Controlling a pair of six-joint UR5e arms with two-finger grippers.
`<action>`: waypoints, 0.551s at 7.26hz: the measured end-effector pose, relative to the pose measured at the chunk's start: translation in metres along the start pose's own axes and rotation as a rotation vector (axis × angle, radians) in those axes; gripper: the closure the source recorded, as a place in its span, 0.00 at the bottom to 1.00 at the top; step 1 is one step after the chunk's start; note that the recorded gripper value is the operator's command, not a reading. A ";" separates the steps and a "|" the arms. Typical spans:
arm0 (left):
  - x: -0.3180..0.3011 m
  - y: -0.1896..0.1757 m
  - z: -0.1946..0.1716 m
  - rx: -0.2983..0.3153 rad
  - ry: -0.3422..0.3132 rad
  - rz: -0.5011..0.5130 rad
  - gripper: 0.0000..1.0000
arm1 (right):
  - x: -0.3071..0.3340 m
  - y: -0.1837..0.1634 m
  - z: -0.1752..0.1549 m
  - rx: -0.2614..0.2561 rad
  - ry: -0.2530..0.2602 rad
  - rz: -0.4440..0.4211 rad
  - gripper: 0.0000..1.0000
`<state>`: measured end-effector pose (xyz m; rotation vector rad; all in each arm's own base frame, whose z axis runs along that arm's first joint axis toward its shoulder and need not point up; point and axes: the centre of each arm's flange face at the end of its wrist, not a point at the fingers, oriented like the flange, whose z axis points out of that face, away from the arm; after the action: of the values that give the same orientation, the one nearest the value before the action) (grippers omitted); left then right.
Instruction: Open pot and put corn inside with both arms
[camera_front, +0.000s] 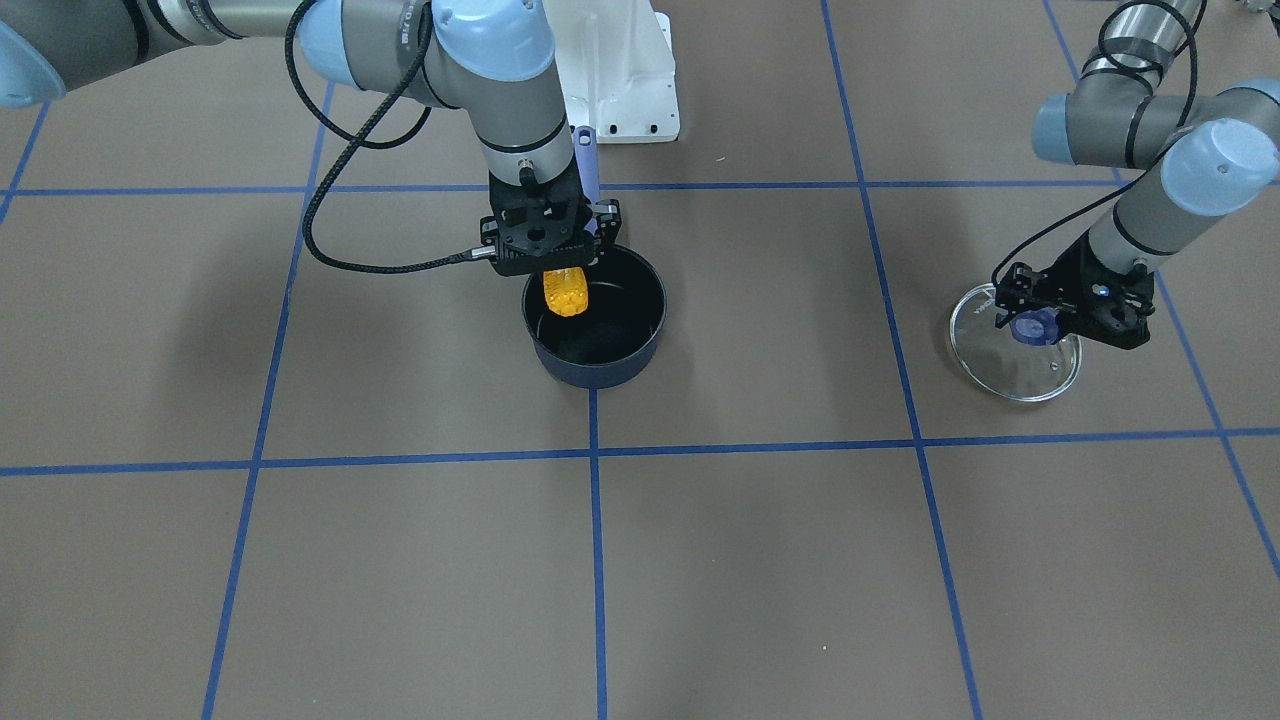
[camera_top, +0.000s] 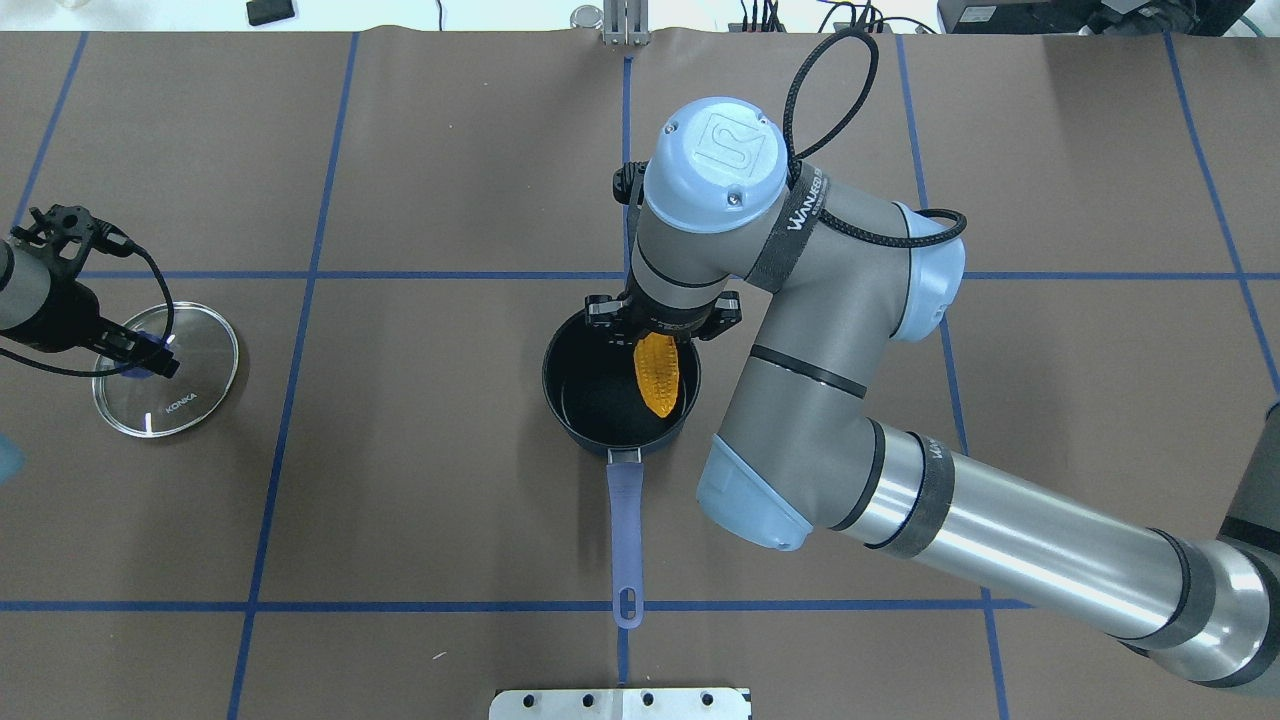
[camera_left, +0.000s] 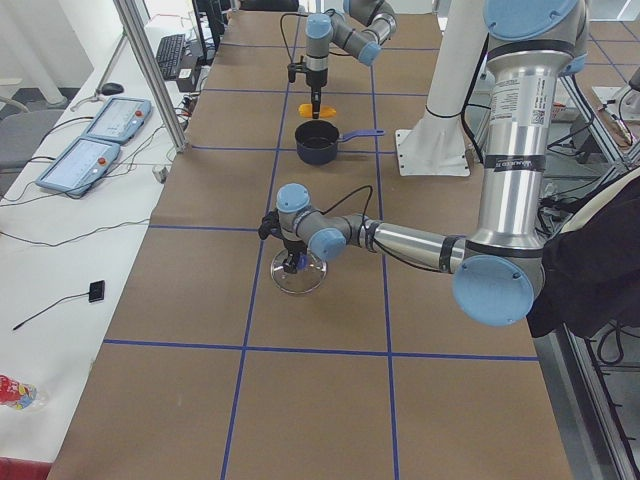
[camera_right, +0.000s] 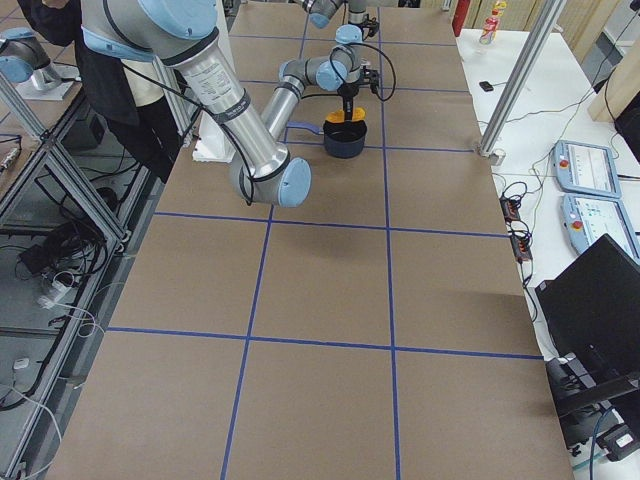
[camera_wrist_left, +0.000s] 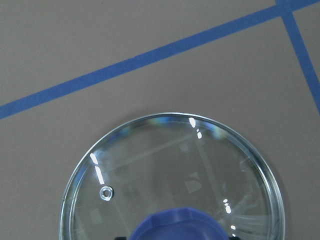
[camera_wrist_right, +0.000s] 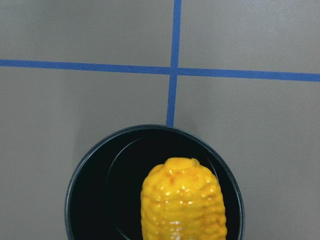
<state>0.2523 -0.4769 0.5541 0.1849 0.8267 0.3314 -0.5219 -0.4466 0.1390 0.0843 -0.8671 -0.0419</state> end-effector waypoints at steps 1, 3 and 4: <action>0.001 -0.001 -0.002 0.002 0.004 0.001 0.02 | -0.001 -0.001 0.005 -0.002 0.007 -0.001 0.80; -0.001 -0.004 -0.019 0.020 0.038 -0.007 0.02 | -0.007 -0.008 0.015 -0.008 0.026 -0.001 0.80; -0.007 -0.007 -0.034 0.028 0.072 -0.022 0.02 | -0.010 -0.010 0.020 -0.011 0.033 -0.002 0.80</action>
<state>0.2243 -0.4844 0.5347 0.1907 0.9039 0.3076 -0.5433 -0.4575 0.1431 0.0749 -0.8342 -0.0468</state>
